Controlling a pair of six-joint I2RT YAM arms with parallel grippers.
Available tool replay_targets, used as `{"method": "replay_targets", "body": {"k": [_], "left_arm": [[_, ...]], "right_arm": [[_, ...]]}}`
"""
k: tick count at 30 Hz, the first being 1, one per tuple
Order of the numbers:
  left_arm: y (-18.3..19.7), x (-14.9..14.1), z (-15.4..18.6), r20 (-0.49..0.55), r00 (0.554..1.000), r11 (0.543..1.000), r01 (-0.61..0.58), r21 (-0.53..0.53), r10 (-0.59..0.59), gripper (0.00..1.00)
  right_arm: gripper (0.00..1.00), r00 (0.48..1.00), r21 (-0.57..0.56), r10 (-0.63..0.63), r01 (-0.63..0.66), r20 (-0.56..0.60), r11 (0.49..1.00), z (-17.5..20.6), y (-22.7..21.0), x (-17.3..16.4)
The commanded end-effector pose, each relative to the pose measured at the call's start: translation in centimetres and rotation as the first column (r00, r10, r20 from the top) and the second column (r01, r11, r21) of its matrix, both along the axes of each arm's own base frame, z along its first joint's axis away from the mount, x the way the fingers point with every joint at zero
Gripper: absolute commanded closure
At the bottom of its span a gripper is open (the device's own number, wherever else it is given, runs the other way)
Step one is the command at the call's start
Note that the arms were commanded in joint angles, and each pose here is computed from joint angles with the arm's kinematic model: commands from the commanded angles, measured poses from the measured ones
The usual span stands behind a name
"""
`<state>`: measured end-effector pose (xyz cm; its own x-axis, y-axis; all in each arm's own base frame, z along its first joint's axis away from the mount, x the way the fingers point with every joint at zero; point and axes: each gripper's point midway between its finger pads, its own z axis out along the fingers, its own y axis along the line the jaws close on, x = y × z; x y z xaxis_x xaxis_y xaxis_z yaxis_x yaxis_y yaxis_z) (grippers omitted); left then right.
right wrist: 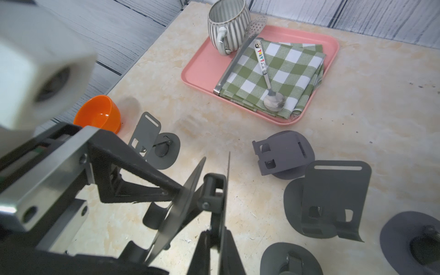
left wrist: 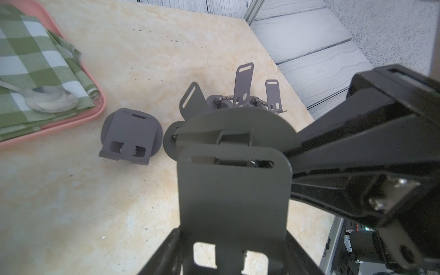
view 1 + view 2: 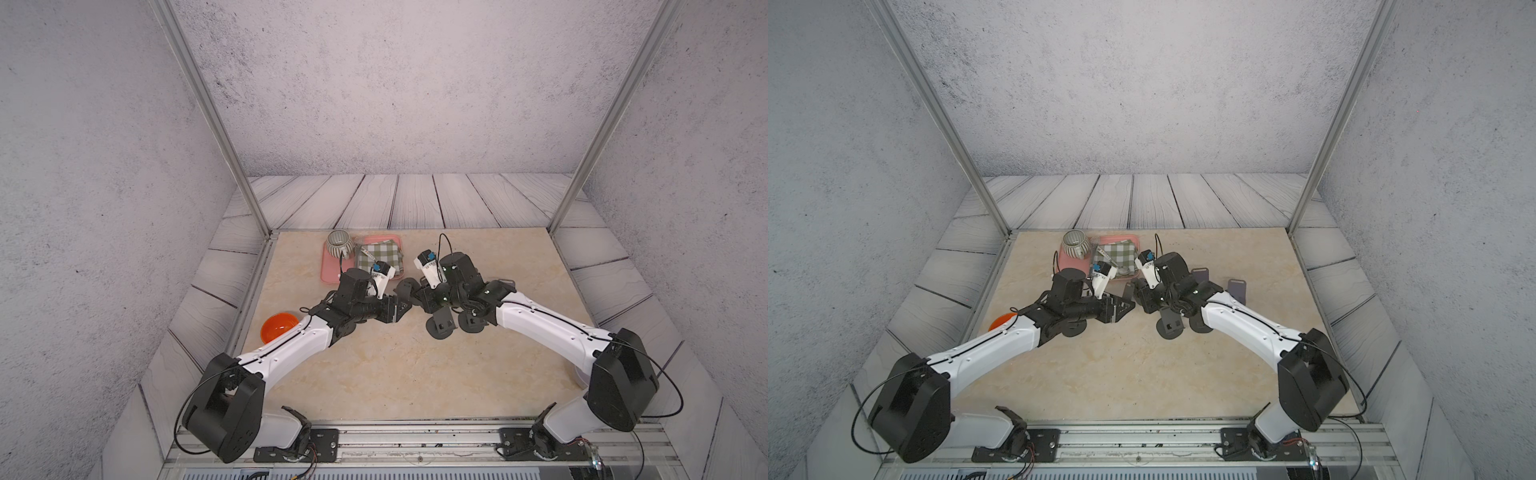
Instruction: Open the phone stand
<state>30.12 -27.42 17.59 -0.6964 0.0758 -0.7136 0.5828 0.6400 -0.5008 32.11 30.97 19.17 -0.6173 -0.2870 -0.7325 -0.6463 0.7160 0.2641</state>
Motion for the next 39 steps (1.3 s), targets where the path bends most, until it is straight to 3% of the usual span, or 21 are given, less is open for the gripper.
{"method": "replay_targets", "body": {"k": [1, 4, 6, 16, 23, 31, 39], "left_arm": [[0.4, 0.5, 0.1, -0.009, 1.000, 1.000, -0.012, 0.008, 0.012, 0.45], [0.0, 0.7, 0.3, -0.001, 1.000, 1.000, -0.001, -0.002, 0.001, 0.24], [-0.5, 1.0, 0.5, 0.008, 1.000, 1.000, 0.015, -0.024, -0.015, 0.16], [-2.0, 2.6, 1.8, 0.032, 0.999, 0.997, 0.043, -0.060, -0.041, 0.15], [-2.4, 3.3, 1.9, 0.024, 0.999, 0.996, 0.047, -0.073, -0.046, 0.22], [-2.5, 3.5, 0.9, -0.010, 0.999, 0.996, 0.053, -0.073, -0.054, 0.48], [-2.1, 3.3, 1.4, -0.001, 0.999, 0.997, 0.048, -0.067, -0.049, 0.57]], "right_arm": [[1.00, 1.000, -0.016, -0.022, 0.021, -0.014, 1.000, -0.6, -1.8, 0.2], [1.00, 0.999, 0.019, 0.009, -0.008, -0.040, 1.000, -0.8, -1.1, -0.3], [1.00, 0.998, 0.047, 0.033, -0.030, -0.057, 0.998, -0.9, -0.6, -0.6], [1.00, 0.996, 0.069, 0.055, -0.050, -0.069, 0.996, -0.7, -0.1, -1.2], [1.00, 0.997, 0.066, 0.054, -0.050, -0.063, 0.997, -0.4, -0.2, -1.3], [1.00, 0.998, 0.055, 0.046, -0.043, -0.050, 0.998, -0.2, -0.5, -1.2], [1.00, 0.999, 0.026, 0.017, -0.016, -0.035, 1.000, -0.1, -1.1, -0.8]]}}
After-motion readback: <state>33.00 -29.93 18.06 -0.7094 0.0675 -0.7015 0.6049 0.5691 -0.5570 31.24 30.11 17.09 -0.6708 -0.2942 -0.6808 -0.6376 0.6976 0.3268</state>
